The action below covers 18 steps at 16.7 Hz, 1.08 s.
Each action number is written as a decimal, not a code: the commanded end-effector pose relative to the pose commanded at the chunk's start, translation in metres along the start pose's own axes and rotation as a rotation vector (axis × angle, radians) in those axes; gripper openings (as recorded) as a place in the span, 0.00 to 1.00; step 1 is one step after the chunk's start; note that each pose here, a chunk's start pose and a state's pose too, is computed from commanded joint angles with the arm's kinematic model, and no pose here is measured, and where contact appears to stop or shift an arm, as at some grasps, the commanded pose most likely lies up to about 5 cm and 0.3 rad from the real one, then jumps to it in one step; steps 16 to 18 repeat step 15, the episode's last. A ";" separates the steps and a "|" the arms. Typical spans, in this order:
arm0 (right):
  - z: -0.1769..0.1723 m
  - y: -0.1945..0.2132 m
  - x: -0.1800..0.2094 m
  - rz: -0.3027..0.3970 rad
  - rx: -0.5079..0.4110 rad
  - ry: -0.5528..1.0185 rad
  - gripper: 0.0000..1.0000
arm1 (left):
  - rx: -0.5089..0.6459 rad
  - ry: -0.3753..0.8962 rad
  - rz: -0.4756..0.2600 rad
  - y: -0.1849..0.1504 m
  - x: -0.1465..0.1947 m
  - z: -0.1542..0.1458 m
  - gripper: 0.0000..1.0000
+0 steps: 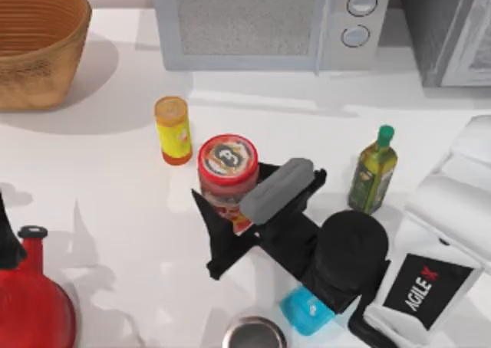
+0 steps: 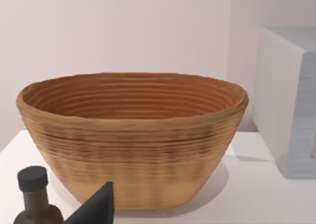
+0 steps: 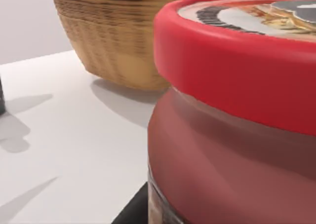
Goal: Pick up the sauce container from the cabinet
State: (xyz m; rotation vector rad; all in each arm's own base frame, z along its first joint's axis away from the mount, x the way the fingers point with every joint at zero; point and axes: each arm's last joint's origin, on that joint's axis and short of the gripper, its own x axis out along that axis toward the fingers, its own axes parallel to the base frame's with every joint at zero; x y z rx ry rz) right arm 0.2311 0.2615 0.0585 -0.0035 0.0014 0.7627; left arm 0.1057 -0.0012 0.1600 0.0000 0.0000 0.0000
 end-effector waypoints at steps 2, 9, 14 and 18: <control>0.000 0.000 0.000 0.000 0.000 0.000 0.45 | 0.000 0.000 0.000 0.000 0.000 0.000 1.00; 0.000 0.000 0.000 0.000 0.000 0.000 0.98 | 0.000 0.000 0.000 0.000 0.000 0.000 1.00; 0.000 0.000 0.000 0.000 0.000 0.000 1.00 | 0.000 0.000 0.000 0.000 0.000 0.000 1.00; 0.000 0.000 0.000 0.000 0.000 0.000 1.00 | 0.000 0.000 0.000 0.000 0.000 0.000 1.00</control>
